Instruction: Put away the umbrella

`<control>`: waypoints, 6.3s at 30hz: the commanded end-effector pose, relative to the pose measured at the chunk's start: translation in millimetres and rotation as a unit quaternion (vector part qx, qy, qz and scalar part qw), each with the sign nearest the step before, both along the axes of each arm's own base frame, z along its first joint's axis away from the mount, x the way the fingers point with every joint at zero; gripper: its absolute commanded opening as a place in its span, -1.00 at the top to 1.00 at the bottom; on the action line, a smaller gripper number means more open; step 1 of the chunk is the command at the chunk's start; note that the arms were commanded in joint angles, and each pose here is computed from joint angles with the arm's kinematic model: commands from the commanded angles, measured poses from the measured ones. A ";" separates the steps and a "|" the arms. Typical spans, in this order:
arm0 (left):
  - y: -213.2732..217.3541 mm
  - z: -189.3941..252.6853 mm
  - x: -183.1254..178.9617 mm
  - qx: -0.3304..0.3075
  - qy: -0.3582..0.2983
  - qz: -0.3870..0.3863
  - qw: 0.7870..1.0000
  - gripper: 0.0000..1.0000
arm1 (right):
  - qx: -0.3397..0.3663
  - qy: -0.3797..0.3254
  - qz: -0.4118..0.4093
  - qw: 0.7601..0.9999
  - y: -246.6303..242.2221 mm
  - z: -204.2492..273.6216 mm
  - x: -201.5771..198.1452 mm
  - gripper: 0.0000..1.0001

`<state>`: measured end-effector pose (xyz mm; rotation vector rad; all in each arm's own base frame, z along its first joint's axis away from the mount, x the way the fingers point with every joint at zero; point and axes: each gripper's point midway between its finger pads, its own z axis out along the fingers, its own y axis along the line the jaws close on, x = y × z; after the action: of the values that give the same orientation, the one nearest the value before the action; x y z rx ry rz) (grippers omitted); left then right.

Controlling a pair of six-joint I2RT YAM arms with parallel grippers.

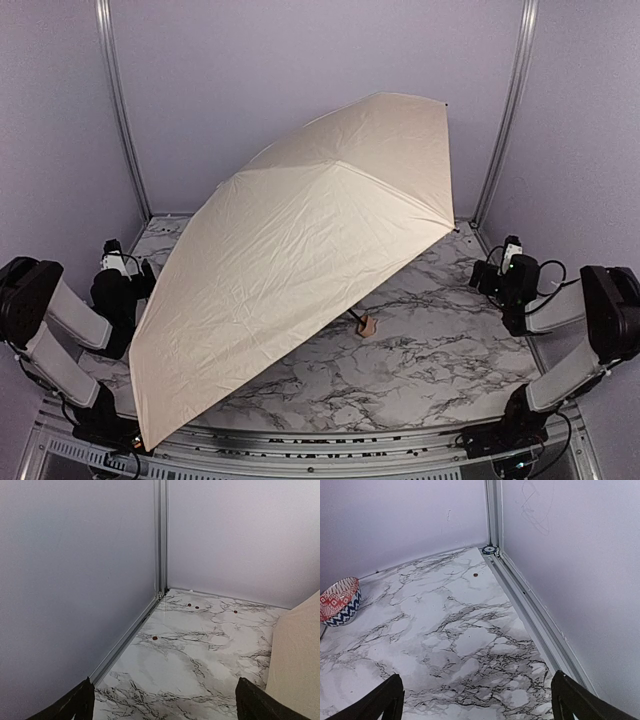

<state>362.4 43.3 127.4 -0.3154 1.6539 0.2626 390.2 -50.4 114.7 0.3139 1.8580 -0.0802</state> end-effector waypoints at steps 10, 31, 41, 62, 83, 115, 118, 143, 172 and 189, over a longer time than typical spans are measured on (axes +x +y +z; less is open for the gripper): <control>1.7 24.0 -2.9 0.005 -0.024 0.002 1.000 -0.98 | 0.000 -0.054 0.014 0.998 6.3 40.3 -1.6 -0.99; -26.0 236.9 -55.5 -0.036 -0.104 0.034 0.993 -0.98 | -0.113 0.100 0.605 0.782 428.5 27.3 -11.2 -0.98; -22.7 242.6 -87.2 -0.077 -0.109 0.009 0.991 -0.88 | -0.101 0.102 0.656 0.741 467.8 28.2 -22.6 -0.12; -32.6 244.1 -85.0 -0.072 -0.103 -0.023 0.992 -0.87 | -0.102 0.101 0.698 0.701 480.0 47.7 -68.9 -0.42; 11.9 261.5 -125.4 -0.066 -0.151 0.089 0.982 -0.96 | 0.021 -0.072 0.589 0.805 470.6 258.4 -26.6 1.00; -456.4 202.5 -103.4 -0.020 -0.037 -0.581 0.813 -0.94 | 0.146 -0.173 0.398 0.889 430.7 320.3 -55.6 1.00; -471.7 201.2 -96.6 -0.018 -0.046 -0.585 0.809 -0.90 | 0.155 -0.168 0.411 0.882 436.8 317.4 -66.3 1.00; -463.1 207.3 -182.1 -0.151 -0.114 -0.747 0.637 1.00 | 0.060 -0.195 0.572 0.794 447.8 313.9 -139.4 -0.18; -449.8 206.8 -239.3 -0.284 -0.157 -0.800 0.505 1.00 | 0.156 -0.265 0.691 0.654 450.1 344.0 -170.6 -0.62; -455.6 185.9 -205.8 -0.275 -0.118 -0.746 0.595 -0.13 | 0.193 -0.225 0.587 0.753 446.9 342.6 -129.2 1.00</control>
<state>157.5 -414.2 287.1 0.6689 1.2388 -1.5814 224.2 411.0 444.6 -0.7268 1.2177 1.3765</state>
